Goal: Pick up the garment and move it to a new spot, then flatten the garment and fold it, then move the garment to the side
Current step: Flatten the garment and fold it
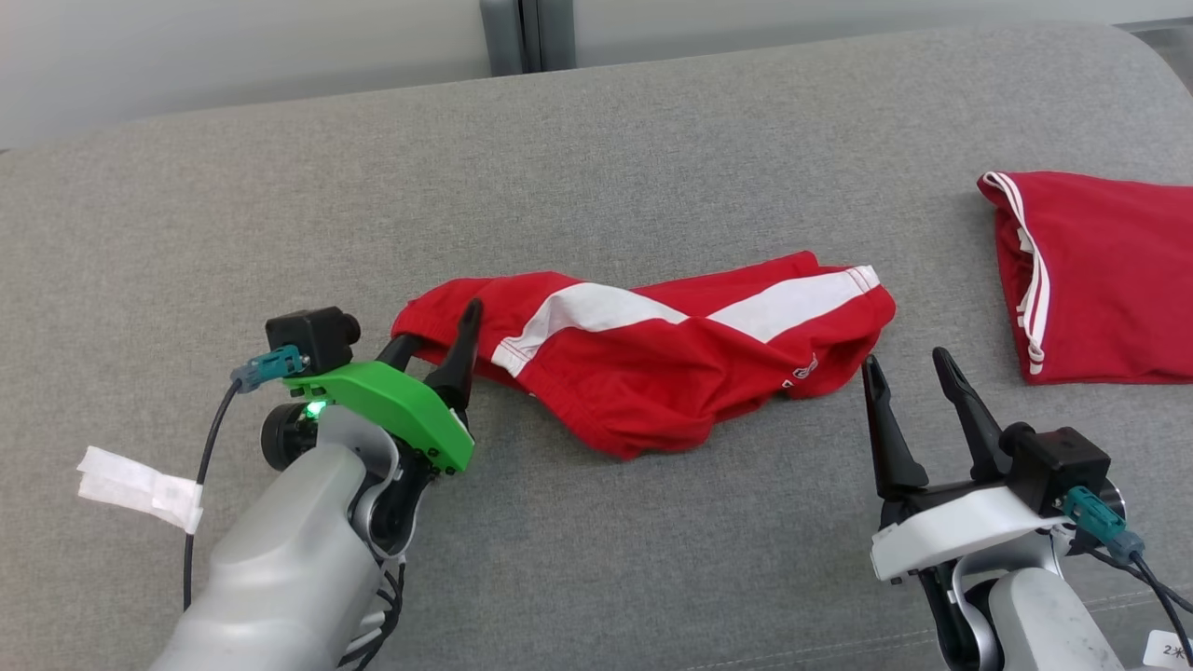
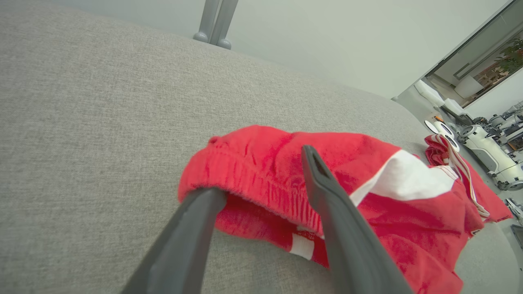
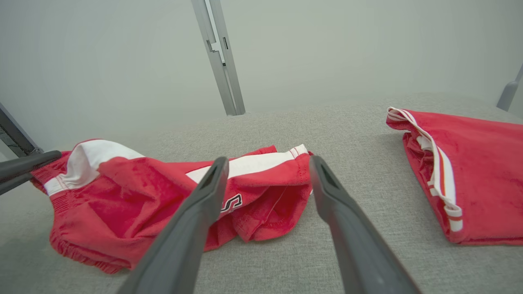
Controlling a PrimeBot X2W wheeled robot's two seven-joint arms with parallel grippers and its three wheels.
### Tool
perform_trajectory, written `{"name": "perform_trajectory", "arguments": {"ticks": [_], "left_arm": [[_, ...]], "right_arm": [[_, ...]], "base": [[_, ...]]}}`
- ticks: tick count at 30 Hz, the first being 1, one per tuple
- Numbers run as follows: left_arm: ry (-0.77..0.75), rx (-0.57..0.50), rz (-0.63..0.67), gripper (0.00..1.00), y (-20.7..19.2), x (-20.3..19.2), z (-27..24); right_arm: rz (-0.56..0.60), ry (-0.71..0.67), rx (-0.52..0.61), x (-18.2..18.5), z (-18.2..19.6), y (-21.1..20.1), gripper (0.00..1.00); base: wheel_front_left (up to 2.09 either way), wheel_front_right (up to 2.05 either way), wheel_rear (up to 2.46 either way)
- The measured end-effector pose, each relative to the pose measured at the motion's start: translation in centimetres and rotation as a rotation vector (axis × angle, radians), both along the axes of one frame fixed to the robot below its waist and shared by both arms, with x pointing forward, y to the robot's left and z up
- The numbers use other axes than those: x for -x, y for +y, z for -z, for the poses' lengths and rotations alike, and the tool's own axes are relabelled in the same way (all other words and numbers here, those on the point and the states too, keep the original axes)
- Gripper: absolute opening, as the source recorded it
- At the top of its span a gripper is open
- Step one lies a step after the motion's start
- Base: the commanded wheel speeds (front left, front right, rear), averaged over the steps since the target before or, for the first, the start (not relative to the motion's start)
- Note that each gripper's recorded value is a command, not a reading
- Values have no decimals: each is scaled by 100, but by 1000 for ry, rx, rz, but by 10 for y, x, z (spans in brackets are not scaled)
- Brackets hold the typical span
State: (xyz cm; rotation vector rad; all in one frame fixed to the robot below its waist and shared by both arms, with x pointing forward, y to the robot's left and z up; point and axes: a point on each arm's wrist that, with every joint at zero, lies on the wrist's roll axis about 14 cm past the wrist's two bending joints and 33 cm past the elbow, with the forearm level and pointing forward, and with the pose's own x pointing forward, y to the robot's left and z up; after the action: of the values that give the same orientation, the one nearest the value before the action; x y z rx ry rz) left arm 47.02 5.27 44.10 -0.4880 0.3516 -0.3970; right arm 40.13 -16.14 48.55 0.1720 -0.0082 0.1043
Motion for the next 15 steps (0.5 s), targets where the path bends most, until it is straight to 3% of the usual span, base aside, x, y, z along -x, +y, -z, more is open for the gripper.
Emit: {"name": "perform_trajectory", "arguments": {"ticks": [5, 15], "left_arm": [[-28, 26, -14, 100, 0, 7, -8], [-197, 29, -170, 100, 47, 33, -42]], "right_arm": [[17, -12, 3, 4, -5, -6, 100], [48, -40, 13, 17, -17, -17, 100]], "base": [[0, 0, 0], [0, 0, 0]]}}
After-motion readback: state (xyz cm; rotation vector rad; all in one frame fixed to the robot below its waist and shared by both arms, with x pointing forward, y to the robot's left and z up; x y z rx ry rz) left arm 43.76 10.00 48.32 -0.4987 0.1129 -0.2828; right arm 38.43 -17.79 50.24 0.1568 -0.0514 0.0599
